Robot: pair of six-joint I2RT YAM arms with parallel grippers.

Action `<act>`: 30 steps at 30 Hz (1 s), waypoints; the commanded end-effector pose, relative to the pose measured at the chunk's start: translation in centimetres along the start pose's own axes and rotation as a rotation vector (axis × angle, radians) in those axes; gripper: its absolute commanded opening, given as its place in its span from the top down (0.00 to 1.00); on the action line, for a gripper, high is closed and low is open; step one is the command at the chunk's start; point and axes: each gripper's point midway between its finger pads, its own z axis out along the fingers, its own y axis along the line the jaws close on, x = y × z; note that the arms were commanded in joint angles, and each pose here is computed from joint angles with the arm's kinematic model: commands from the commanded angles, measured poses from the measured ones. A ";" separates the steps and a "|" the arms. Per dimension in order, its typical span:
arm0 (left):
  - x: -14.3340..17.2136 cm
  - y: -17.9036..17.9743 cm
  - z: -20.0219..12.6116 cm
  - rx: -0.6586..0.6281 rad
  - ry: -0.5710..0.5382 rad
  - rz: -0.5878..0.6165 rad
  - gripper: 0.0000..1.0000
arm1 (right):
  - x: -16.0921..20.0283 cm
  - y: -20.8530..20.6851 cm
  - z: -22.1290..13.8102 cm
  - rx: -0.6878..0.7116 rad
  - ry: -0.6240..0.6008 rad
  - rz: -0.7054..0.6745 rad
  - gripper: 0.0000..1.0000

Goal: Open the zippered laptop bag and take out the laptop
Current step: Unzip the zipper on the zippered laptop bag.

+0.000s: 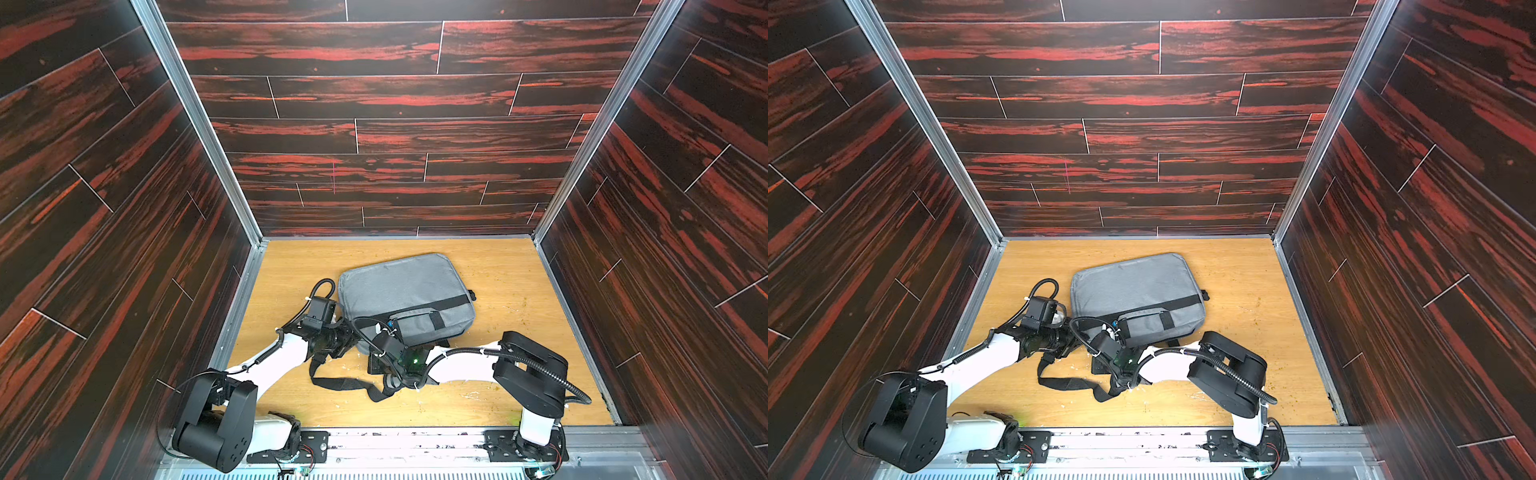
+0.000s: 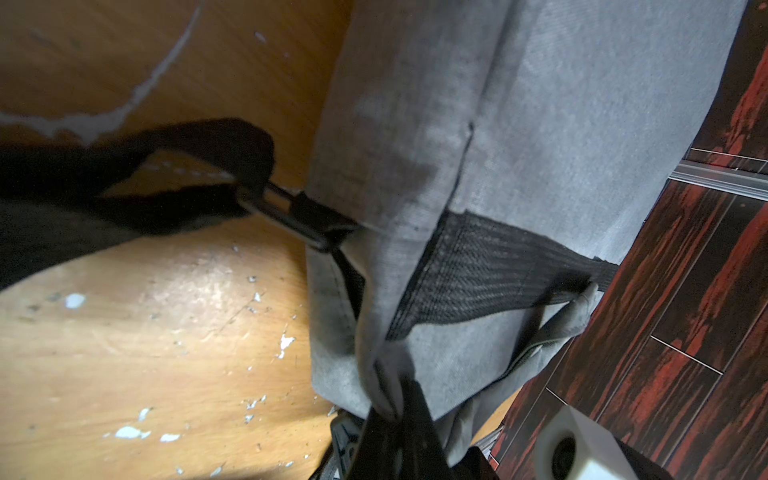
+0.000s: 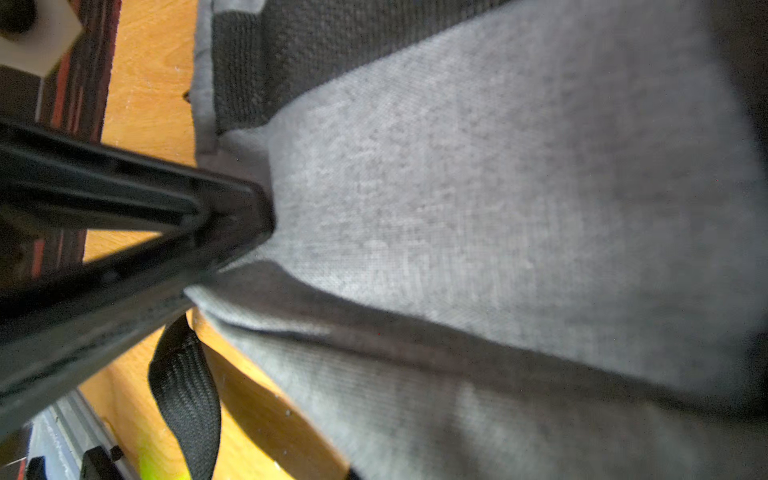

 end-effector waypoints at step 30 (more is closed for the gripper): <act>-2.8 -0.3 -1.8 -0.020 -0.109 0.043 1.00 | -0.2 -5.8 -3.2 0.133 0.081 -0.160 1.00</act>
